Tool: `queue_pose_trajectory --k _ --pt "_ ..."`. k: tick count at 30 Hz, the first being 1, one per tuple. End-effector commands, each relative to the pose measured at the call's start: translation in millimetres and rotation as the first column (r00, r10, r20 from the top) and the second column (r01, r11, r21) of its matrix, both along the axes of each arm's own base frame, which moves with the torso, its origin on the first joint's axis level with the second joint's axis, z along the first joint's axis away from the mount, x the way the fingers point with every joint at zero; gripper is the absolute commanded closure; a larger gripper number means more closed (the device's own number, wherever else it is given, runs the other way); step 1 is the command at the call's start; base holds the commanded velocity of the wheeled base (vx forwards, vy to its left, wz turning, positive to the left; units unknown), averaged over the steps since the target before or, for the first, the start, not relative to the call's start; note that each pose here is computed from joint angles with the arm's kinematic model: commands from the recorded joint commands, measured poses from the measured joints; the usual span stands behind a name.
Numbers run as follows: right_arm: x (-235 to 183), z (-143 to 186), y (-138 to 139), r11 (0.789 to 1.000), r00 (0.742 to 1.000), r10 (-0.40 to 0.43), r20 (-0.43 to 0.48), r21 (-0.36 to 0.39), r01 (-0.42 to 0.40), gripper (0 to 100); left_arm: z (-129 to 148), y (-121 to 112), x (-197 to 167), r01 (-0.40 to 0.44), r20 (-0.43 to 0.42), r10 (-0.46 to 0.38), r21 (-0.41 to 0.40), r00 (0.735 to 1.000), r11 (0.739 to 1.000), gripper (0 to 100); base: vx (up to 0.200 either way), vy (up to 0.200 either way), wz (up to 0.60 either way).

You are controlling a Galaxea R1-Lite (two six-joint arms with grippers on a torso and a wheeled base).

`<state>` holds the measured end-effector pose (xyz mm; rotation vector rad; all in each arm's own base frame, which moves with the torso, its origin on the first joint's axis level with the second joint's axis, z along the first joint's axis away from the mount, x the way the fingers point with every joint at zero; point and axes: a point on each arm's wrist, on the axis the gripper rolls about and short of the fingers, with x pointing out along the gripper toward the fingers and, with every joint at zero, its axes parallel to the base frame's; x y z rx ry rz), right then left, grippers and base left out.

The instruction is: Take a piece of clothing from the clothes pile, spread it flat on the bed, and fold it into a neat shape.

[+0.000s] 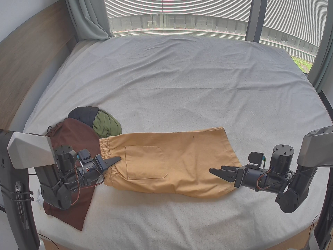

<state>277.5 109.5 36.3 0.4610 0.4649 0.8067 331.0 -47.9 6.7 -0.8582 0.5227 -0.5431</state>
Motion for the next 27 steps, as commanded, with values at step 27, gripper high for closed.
queue_pose_trajectory --k 27 --pt "0 0 0 1.000 1.000 0.001 0.000 -0.001 -0.001 0 15 42 -1 0.010 0.032 -0.008 -0.042 0.999 0.999 100 0.000 0.000 0.00"
